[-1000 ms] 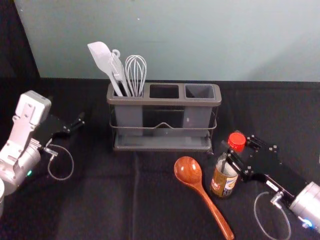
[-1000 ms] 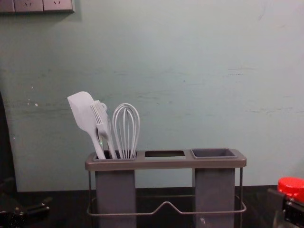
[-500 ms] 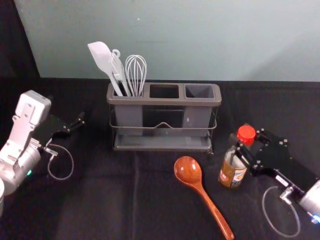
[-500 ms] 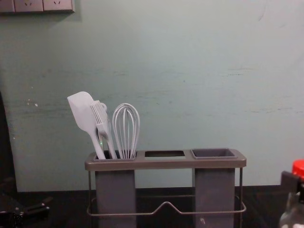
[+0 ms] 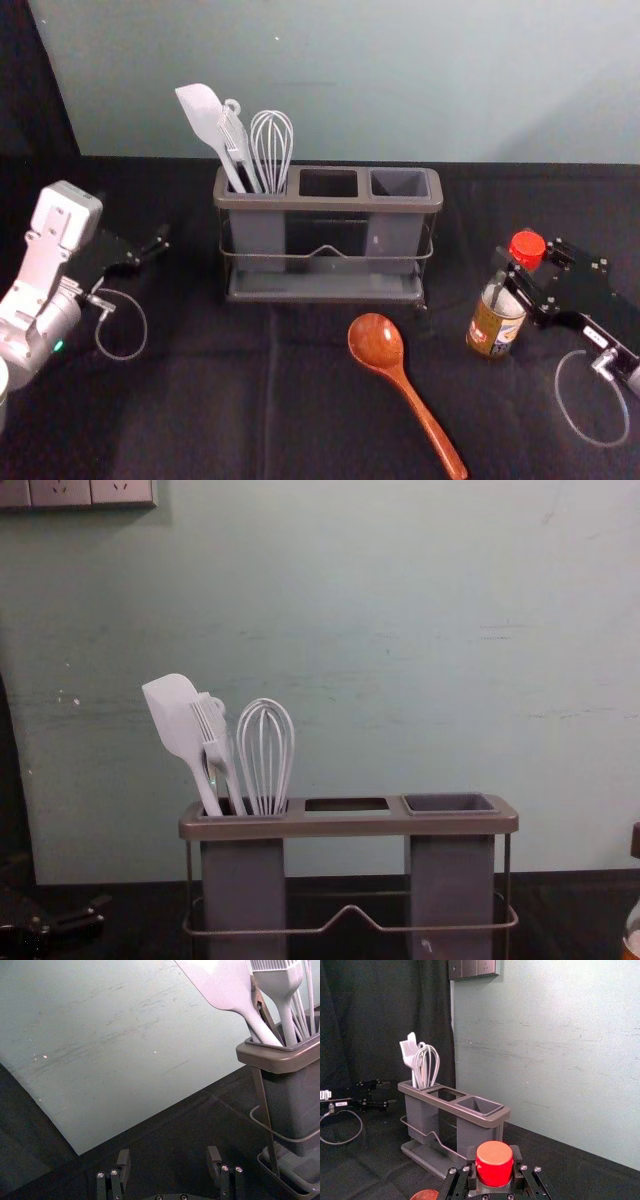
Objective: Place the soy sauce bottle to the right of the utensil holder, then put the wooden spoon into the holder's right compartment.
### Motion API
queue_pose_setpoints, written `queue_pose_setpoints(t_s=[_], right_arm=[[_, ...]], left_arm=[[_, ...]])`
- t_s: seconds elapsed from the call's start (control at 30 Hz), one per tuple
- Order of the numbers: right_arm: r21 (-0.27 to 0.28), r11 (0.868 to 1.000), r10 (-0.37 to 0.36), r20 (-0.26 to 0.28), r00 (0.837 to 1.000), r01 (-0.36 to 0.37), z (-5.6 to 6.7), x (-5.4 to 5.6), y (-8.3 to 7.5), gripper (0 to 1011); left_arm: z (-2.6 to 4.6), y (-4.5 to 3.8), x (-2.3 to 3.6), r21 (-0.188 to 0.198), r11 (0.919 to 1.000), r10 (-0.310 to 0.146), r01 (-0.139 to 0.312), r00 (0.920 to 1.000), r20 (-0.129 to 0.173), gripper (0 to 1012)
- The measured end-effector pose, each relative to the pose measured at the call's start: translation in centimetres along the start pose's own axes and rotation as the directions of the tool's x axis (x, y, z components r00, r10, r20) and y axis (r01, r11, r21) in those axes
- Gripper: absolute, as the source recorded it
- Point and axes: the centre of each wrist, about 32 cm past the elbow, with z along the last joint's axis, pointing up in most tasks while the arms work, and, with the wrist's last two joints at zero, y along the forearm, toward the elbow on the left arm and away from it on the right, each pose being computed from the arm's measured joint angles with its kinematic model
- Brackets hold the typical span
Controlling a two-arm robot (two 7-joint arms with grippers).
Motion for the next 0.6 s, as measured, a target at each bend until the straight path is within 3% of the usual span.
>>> queue_pose_setpoints(t_s=[0.23,0.6], right_arm=[[0.004,1.0,0.015,-0.011,1.0,-0.015,-0.2,1.3,0.9,386],[0.015,0.999,0.032,0.014,0.999,-0.032,-0.9,2.3,3.5,386]], left_arm=[[0.0,0.0,0.0,0.0,1.0,0.0,0.0,1.0,0.0,1005],[0.0,0.0,0.0,0.0,1.0,0.0,0.0,1.0,0.0,1005]])
